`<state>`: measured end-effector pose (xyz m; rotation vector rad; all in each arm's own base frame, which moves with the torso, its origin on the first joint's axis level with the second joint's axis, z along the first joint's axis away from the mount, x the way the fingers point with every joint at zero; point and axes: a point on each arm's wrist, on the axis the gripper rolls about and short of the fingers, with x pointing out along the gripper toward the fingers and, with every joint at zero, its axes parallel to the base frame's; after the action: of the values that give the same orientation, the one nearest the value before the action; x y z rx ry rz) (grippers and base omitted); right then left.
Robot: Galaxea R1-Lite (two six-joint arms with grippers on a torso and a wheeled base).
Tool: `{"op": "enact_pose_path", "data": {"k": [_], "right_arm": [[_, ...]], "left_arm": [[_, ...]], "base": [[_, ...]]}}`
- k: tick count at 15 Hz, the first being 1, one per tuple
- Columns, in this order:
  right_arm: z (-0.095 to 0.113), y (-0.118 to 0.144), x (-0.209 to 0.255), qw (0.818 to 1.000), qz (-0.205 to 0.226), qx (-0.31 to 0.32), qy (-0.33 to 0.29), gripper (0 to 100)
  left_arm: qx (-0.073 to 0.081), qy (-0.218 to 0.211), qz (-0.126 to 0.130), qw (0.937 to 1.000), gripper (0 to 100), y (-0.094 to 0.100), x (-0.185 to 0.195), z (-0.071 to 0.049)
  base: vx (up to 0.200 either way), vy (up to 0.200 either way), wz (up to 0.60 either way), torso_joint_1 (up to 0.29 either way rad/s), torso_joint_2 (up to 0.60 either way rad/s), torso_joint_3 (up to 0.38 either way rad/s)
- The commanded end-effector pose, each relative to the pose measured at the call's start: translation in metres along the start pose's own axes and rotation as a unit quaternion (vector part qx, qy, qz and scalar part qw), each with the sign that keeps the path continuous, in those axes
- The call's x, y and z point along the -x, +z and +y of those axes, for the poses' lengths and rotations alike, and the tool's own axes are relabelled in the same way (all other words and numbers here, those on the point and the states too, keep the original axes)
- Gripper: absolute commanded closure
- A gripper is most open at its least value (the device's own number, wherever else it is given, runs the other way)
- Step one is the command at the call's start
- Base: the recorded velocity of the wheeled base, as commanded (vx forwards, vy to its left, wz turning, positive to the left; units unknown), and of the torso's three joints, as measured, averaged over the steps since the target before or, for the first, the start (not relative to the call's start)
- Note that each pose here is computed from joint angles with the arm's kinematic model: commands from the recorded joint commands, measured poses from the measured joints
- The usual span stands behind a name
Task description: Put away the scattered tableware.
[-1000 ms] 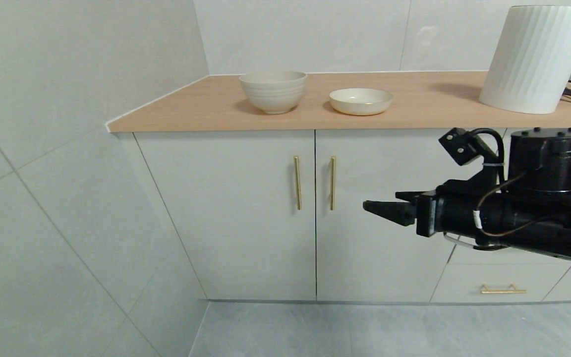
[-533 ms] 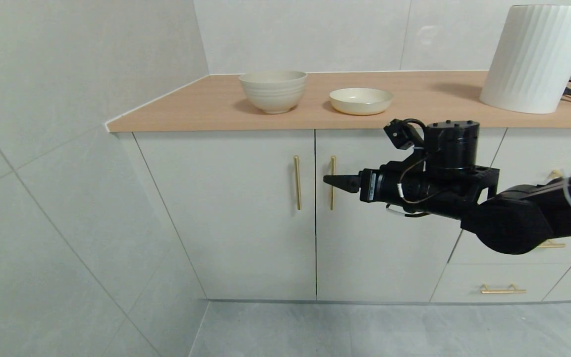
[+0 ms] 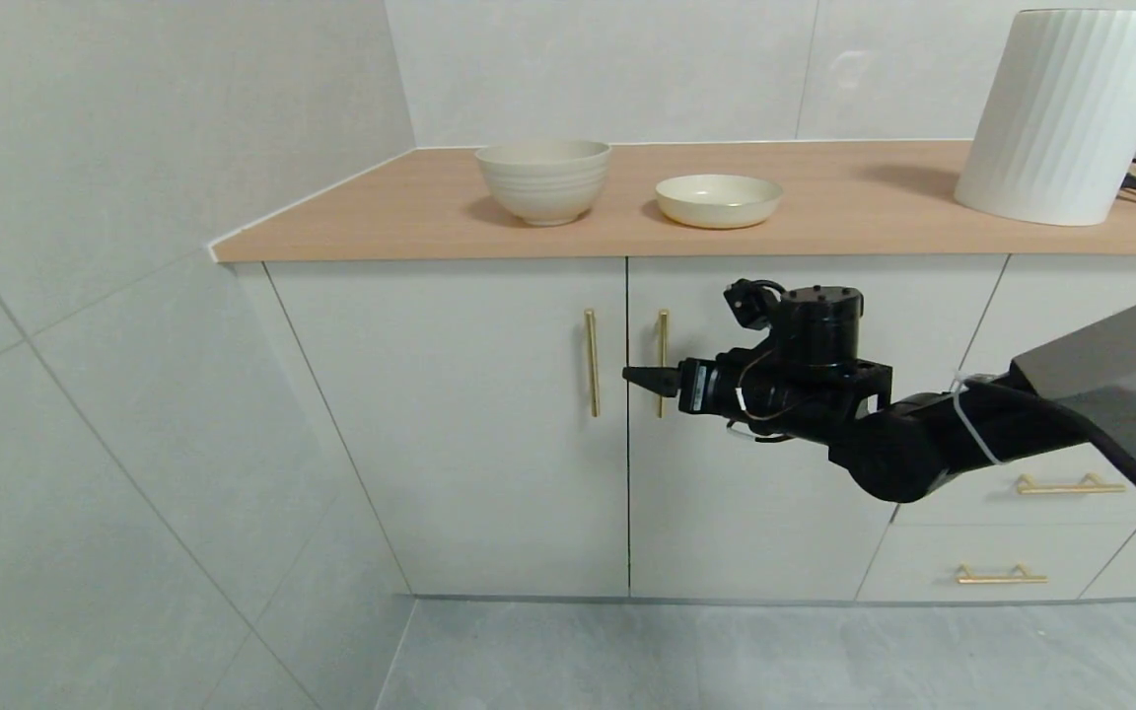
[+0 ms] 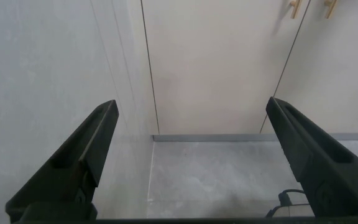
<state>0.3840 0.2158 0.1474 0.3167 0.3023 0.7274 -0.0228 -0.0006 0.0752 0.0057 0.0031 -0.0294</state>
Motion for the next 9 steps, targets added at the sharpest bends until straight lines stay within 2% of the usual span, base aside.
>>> {"op": "enact_pose_path", "data": {"k": [1,9], "right_arm": [[-0.0118,-0.0084,-0.0115,1.000,0.005,-0.004,-0.009,0],[-0.0129,-0.0007,-0.0198,0.999,-0.033,-0.022,0.008,0]], "left_arm": [[0.000,0.000,-0.001,1.0000,0,0.0002,0.0000,0.0000],[0.000,0.000,0.000,1.0000,0,0.0000,0.0000,0.0000]], "base": [[0.000,0.000,0.00,0.000,0.00,0.000],[0.000,0.000,0.00,0.000,0.00,0.000]]}}
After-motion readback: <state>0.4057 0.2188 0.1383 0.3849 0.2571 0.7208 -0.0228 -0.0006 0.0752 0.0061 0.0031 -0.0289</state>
